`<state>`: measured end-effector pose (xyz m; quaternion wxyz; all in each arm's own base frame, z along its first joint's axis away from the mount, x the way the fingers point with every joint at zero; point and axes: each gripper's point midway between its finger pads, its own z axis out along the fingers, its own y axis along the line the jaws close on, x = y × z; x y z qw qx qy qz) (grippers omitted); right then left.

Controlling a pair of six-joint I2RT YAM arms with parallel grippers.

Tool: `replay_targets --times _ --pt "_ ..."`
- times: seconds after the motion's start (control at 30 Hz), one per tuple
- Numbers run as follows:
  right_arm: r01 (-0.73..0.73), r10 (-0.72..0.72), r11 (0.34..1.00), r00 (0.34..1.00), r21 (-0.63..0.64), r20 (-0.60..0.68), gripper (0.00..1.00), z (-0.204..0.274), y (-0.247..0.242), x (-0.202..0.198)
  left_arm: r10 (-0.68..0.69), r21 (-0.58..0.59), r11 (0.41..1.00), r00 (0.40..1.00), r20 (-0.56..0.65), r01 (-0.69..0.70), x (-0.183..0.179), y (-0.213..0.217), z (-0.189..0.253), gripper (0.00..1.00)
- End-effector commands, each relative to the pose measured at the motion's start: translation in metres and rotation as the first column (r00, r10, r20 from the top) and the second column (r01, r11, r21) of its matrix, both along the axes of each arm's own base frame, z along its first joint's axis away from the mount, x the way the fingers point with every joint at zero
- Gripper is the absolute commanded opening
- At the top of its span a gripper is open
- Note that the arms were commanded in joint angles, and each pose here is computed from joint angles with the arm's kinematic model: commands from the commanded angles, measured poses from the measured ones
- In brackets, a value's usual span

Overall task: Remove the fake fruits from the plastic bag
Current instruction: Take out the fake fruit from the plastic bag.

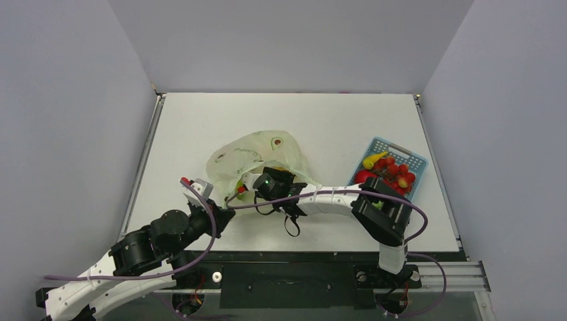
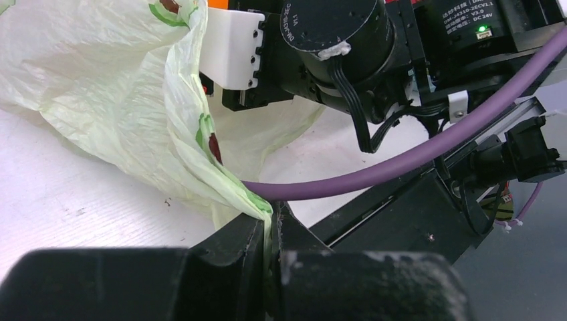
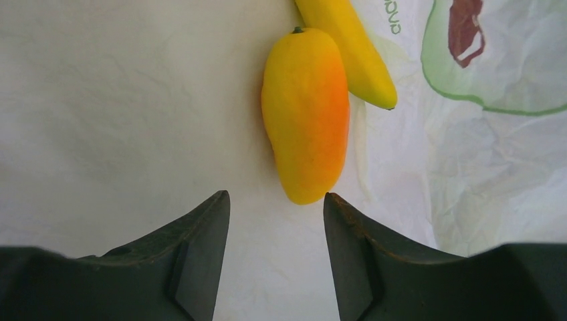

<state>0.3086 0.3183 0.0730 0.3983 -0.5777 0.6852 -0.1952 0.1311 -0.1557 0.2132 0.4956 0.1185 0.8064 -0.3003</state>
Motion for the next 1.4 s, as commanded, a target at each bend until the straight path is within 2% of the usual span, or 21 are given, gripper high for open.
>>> replay_targets --times 0.0,0.47,0.7,0.77,0.87,0.97,1.03,1.23,1.37 --pt "0.041 -0.043 0.998 0.998 0.043 0.049 0.51 0.007 0.001 0.02 -0.01 -0.077 0.997 0.999 0.036 0.013 0.001 -0.007 0.022 0.0" --pt "0.066 -0.068 0.99 0.998 0.126 0.008 0.69 -0.008 0.006 0.065 0.0 -0.063 0.998 1.0 0.029 0.001 0.003 -0.007 0.019 0.0" --pt "0.075 -0.076 0.992 0.997 0.103 0.007 0.68 -0.021 0.007 0.083 0.01 -0.056 0.998 1.0 0.026 -0.008 0.004 -0.006 0.017 0.0" --pt "0.082 -0.083 0.994 0.996 0.079 0.016 0.64 -0.024 0.006 0.087 0.009 -0.056 0.998 1.0 0.026 -0.007 0.004 -0.006 0.018 0.0" --pt "0.092 -0.095 0.993 0.995 0.074 0.036 0.53 -0.022 0.007 0.09 0.011 -0.054 0.998 1.0 0.026 -0.009 0.004 -0.006 0.017 0.0" --pt "0.083 -0.086 0.992 0.996 0.095 0.037 0.33 -0.018 0.011 0.088 0.012 -0.053 0.999 1.0 0.025 -0.011 0.004 -0.006 0.017 0.0" --pt "0.062 -0.068 0.99 0.997 0.125 0.046 0.26 -0.012 0.017 0.082 0.011 -0.051 0.999 1.0 0.024 -0.01 0.004 -0.006 0.016 0.0" --pt "0.024 -0.038 0.978 0.997 0.206 0.065 0.08 0.007 0.023 0.063 0.009 -0.052 0.999 1.0 0.024 -0.007 0.004 -0.007 0.017 0.0" --pt "0.017 -0.03 0.968 0.998 0.25 0.046 0.0 0.016 0.019 0.048 0.008 -0.05 0.999 1.0 0.023 -0.007 0.004 -0.007 0.016 0.0"
